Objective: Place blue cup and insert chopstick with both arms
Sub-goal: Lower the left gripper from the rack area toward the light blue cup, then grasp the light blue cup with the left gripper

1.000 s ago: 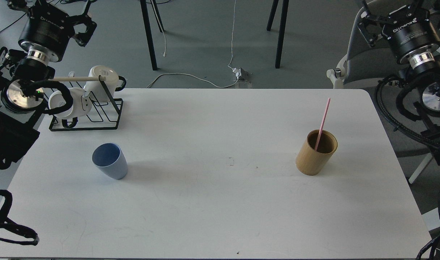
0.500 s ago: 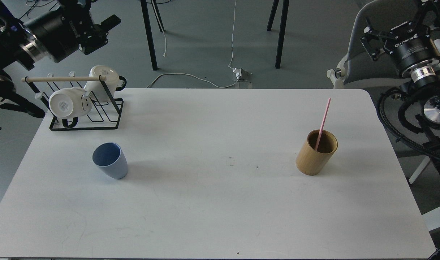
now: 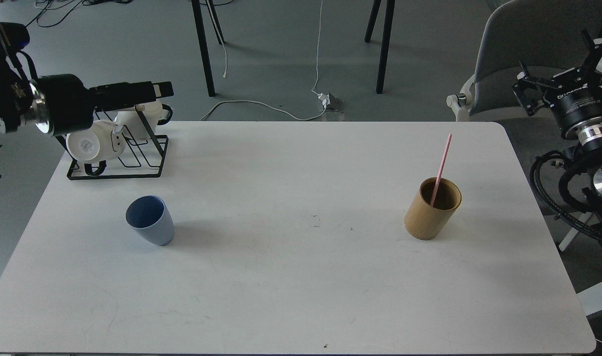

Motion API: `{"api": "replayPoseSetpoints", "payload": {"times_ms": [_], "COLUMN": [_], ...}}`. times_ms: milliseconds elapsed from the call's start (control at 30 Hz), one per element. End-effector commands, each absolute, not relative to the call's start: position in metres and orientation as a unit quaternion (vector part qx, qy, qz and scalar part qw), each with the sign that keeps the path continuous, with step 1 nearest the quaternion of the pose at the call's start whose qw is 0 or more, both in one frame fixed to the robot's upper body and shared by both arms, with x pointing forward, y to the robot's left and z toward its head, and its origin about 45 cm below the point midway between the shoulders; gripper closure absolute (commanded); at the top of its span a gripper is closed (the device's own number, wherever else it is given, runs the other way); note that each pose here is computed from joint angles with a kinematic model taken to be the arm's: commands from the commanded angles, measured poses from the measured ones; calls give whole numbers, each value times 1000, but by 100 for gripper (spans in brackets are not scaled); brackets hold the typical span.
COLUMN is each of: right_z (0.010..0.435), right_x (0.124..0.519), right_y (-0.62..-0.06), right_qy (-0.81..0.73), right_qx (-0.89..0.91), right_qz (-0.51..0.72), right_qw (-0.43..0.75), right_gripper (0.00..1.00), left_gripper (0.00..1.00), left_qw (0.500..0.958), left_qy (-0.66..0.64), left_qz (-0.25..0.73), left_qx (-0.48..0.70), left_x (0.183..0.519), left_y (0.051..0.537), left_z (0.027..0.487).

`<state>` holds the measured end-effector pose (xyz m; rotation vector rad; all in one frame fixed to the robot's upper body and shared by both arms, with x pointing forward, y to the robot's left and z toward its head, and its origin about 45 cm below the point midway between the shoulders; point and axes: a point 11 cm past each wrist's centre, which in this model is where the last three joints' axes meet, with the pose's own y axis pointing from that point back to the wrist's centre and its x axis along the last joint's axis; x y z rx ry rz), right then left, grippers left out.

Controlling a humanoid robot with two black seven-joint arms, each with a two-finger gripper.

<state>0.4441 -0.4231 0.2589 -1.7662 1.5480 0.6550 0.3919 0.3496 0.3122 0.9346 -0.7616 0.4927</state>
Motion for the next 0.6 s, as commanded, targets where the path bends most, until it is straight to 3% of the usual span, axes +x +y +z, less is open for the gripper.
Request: {"api": "replayPoseSetpoints", "payload": {"times_ms": [0, 167, 300, 567], "right_z": [257, 259, 258, 258], "right_x": [442, 443, 443, 443], "right_y": [-426, -424, -423, -423], "right_qy": [598, 596, 595, 595], "right_qx": [-677, -679, -679, -679], "right_qz": [253, 253, 253, 253], "right_qw": [346, 348, 348, 348], "right_gripper": [1, 1, 1, 1], "left_gripper": [7, 15, 17, 26], "left_qw": [753, 721, 722, 705], "left_qy": [-382, -381, -348, -319], "left_qz": [169, 116, 73, 82], "left_qx": [508, 567, 594, 628], "left_x": [386, 377, 355, 345], "left_y": [359, 375, 386, 421], "left_z": [287, 258, 223, 181]}}
